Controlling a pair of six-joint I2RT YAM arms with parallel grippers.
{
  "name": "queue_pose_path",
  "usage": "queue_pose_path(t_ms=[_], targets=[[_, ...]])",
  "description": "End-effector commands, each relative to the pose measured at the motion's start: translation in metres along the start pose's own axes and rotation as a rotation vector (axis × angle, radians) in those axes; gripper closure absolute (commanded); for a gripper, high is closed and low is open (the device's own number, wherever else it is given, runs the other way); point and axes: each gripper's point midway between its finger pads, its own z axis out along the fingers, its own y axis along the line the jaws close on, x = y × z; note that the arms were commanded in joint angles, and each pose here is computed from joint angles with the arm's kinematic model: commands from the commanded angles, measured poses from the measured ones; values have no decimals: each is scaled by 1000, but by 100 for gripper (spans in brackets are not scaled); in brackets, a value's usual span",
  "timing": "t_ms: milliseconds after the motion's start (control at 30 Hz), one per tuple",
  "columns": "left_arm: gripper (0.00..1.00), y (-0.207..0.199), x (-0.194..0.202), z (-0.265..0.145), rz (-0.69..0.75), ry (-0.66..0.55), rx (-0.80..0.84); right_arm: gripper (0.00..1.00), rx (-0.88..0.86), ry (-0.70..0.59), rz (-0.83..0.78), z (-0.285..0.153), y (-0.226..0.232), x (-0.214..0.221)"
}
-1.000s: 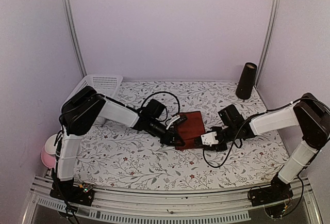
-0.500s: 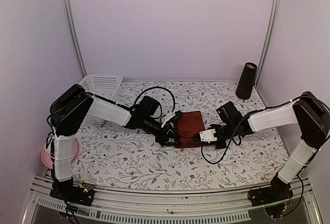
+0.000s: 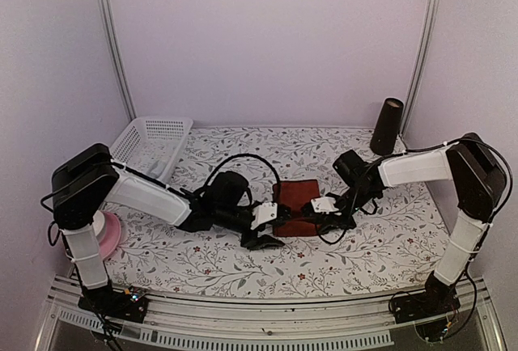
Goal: Roll the towels
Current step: Roll the towel at the center of the board.
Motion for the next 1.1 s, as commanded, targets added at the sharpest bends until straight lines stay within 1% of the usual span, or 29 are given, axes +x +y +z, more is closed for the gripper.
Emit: queue_pose_path(t_ms=[0, 233, 367, 533, 600, 667, 733, 867, 1067], targets=[[40, 3, -20, -1, 199, -38, -105, 90, -157, -19, 106, 0, 23, 8], [41, 2, -13, 17, 285, 25, -162, 89, -224, -5, 183, 1, 22, 17], [41, 3, -15, 23, 309, 18, -182, 89, -223, 12, 199, 4, 18, 20], [44, -1, -6, 32, 312, 50, -166, 89, -214, 8, 208, 4, 15, 21], [44, 3, -4, 32, 307, 63, -187, 89, -215, 11, 211, 4, 15, 22], [44, 7, 13, 38, 290, 108, -211, 88, -219, 15, 213, 6, 16, 24], [44, 14, 19, 38, 288, 129, -255, 88, -222, 18, 215, 7, 16, 25], [44, 20, 29, 41, 278, 163, -282, 88, -222, 23, 215, 8, 16, 26], [50, 24, 39, 44, 261, 196, -307, 86, -211, 28, 212, 7, 13, 27]])
